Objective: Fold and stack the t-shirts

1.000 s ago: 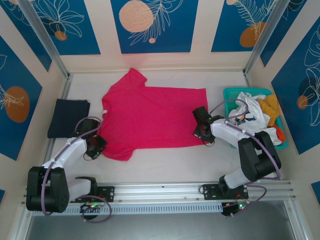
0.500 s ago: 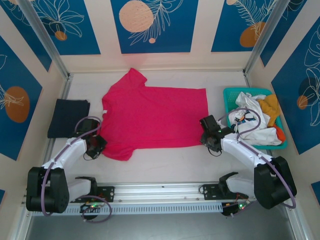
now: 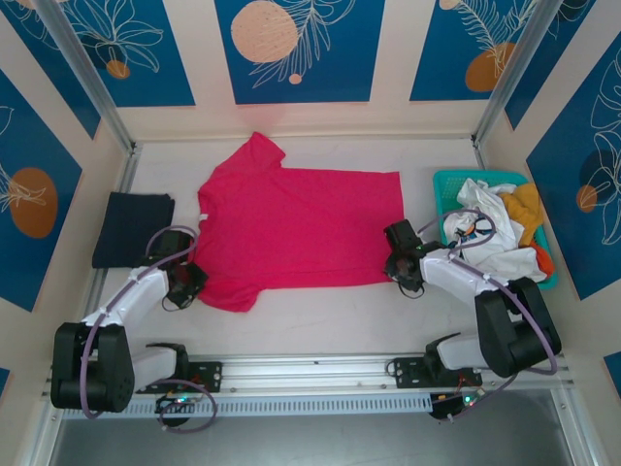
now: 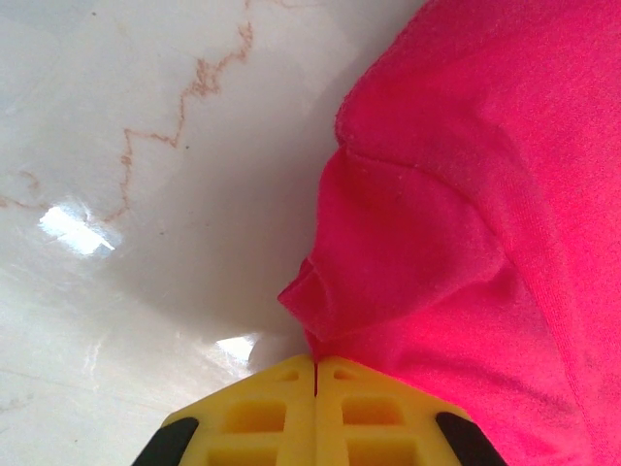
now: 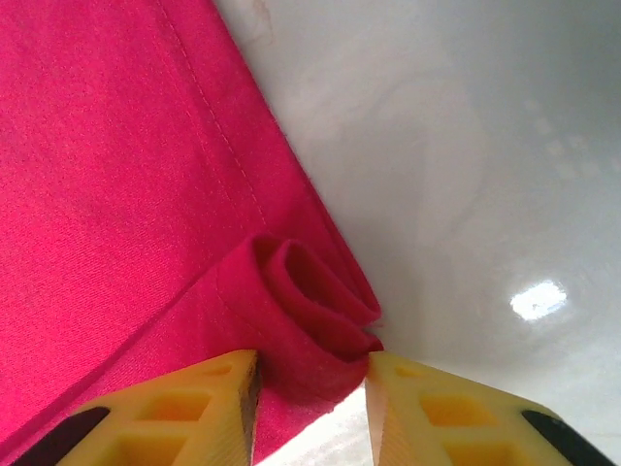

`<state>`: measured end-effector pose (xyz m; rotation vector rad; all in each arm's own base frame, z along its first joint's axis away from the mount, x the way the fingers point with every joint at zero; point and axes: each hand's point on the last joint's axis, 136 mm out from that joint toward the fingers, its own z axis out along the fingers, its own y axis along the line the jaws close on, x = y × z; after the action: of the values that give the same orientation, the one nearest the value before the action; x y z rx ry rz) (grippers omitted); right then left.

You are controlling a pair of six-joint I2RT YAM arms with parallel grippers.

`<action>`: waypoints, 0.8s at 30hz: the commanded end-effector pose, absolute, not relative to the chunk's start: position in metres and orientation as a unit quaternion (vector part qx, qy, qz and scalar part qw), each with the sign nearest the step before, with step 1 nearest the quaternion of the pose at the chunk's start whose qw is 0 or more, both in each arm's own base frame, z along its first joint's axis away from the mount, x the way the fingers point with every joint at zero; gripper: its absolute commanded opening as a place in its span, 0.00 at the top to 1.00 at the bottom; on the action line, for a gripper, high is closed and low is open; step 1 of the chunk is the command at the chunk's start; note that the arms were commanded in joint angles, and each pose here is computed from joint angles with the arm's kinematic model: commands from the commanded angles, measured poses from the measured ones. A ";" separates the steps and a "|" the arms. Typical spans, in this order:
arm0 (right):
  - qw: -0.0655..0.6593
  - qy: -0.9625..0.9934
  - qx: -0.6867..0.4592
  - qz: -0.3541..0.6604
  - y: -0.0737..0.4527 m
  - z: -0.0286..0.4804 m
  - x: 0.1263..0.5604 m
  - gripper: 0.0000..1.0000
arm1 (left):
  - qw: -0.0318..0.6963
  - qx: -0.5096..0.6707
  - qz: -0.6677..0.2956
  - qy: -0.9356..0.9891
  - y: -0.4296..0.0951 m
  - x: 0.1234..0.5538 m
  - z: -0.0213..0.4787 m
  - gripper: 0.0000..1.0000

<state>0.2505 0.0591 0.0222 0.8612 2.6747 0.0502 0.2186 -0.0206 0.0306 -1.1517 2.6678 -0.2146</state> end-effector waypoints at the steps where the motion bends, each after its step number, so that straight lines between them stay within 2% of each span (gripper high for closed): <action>1: 0.161 0.938 0.307 0.028 0.062 0.021 0.253 0.77 | 0.120 -0.386 -0.073 0.912 -0.021 0.219 0.034 1.00; 3: 0.162 0.937 0.307 0.031 0.062 0.019 0.250 0.85 | 0.122 -0.386 -0.074 0.911 -0.021 0.220 0.035 1.00; 5: 0.161 0.937 0.309 0.029 0.059 0.020 0.246 1.00 | 0.124 -0.387 -0.074 0.911 -0.020 0.219 0.036 1.00; 13: 0.190 0.928 0.319 0.028 0.047 0.035 0.218 1.00 | 0.132 -0.388 -0.068 0.910 -0.017 0.216 0.044 1.00; 24: 0.255 0.905 0.331 0.079 0.035 0.055 0.191 1.00 | 0.149 -0.383 -0.066 0.909 -0.014 0.218 0.073 1.00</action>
<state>0.2052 0.0454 0.0612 0.8730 2.4580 0.2590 0.2212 -0.0186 0.0607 -1.1231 2.6105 -0.2361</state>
